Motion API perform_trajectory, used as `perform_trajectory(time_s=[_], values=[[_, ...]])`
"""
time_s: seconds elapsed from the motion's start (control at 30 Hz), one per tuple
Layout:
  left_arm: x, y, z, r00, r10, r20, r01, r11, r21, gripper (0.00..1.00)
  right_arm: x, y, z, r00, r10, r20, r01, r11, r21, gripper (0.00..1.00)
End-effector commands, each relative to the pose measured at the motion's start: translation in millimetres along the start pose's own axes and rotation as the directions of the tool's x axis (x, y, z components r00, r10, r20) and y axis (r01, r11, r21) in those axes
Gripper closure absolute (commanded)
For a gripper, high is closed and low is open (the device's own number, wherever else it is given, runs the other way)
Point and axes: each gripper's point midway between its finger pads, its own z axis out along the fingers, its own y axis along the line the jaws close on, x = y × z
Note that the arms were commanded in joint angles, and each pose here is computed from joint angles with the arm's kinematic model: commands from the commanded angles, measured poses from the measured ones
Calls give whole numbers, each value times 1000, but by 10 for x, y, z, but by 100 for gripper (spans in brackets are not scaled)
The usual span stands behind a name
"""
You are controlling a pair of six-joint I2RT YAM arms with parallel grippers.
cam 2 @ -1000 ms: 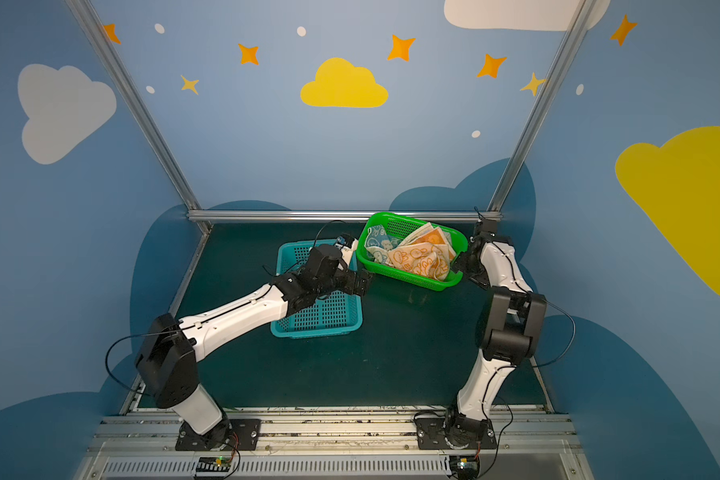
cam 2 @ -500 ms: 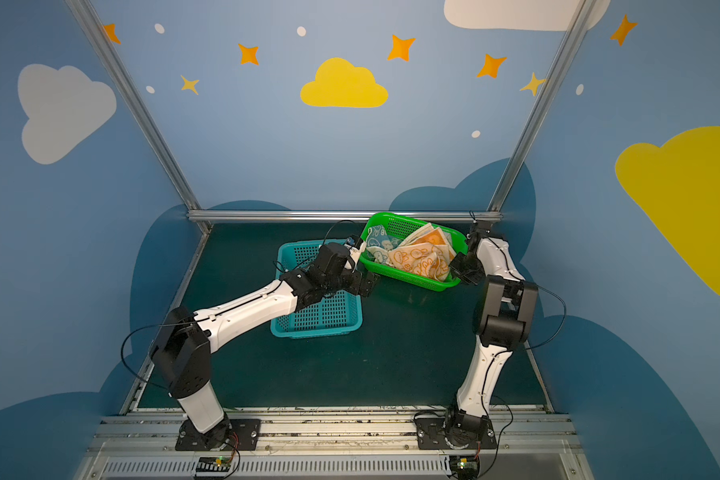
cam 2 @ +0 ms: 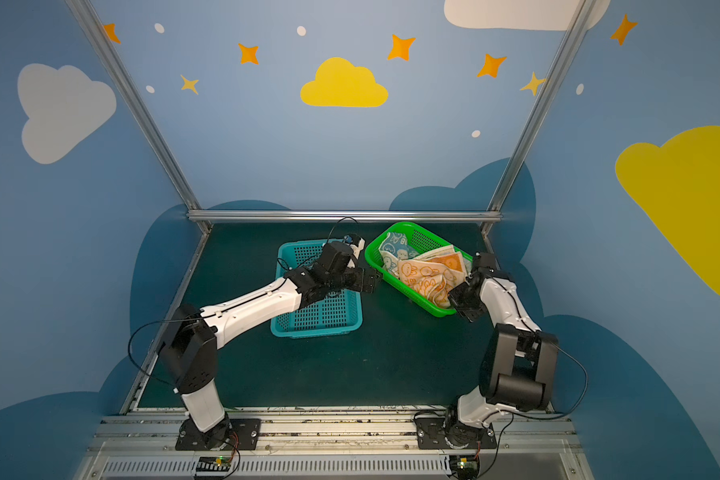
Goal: Fold and stack the towels
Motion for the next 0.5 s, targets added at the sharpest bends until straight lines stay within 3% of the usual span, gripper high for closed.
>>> perform_trajectory(time_s=[0.0,0.07,0.13,0.27,0.3,0.4,0.47], values=[[7,-112,72,992,-108,-60,110,994,30,1,69,7,-175,1000,17,23,-17,1000,-17,87],[-8,-123,76,989,-128,-69,130,991,25,1,32,59,-352,998,-44,53,45,999,-25,68],[-35,-118,51,989,-134,-60,136,991,19,1,14,123,-550,991,-102,83,105,994,-34,41],[-107,-81,-56,991,-129,-29,129,992,1,1,64,402,-882,937,-308,168,321,945,-56,6],[-117,-78,-93,992,-127,-23,127,992,-2,1,108,507,-947,908,-374,190,389,920,-52,2],[-127,-41,-207,991,-131,-7,131,991,-10,1,317,928,-994,752,-612,245,642,764,-61,1],[-101,11,-299,990,-144,-2,144,989,-20,1,551,1199,-914,613,-751,246,785,613,-85,1]])
